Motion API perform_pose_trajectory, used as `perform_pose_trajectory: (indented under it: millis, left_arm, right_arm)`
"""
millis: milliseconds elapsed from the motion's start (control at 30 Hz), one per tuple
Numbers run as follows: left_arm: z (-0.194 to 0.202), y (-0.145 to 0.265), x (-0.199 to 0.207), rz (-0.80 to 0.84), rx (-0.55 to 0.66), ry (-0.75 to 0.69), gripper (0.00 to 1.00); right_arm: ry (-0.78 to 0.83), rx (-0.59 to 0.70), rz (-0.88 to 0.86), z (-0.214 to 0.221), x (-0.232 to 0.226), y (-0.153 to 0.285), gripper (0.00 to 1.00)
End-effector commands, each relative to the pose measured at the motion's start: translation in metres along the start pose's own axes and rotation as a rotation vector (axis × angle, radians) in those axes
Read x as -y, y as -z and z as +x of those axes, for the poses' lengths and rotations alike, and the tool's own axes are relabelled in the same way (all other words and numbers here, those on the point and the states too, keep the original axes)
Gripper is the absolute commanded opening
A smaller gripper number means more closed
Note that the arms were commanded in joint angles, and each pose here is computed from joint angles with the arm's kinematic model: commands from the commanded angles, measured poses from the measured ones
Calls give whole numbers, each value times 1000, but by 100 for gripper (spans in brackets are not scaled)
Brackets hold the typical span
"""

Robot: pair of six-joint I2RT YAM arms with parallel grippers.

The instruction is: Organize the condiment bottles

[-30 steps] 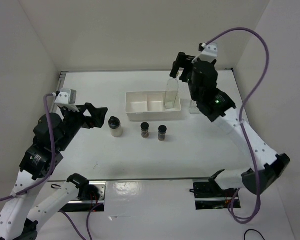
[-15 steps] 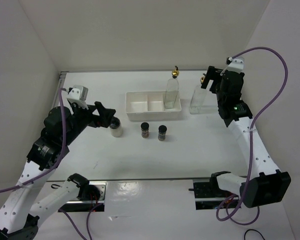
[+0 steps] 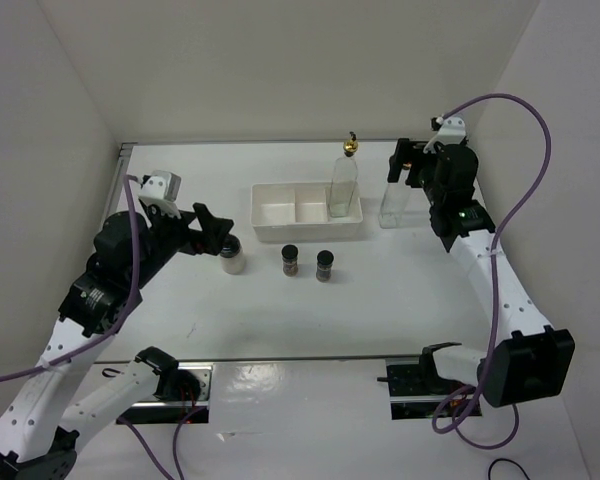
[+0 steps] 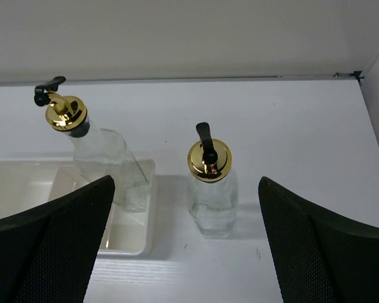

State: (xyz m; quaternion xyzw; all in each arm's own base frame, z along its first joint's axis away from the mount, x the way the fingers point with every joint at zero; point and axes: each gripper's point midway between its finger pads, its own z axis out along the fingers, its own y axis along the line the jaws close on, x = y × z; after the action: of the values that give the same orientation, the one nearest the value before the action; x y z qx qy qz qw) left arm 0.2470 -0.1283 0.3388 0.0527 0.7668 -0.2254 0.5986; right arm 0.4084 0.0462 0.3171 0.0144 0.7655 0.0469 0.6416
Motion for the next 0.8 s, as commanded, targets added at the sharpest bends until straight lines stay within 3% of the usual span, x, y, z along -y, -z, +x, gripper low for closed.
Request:
perform_pose_trajectory:
  millis: [0,767]
  left_arm:
    - [-6,-6,2,12,29,-14,100]
    - [4,-27,-12,-49,-15,-60,100]
  right_arm:
    - [18,35,-20,1,-2,-12,99]
    - [-5,-45,65,48,11,-67,99]
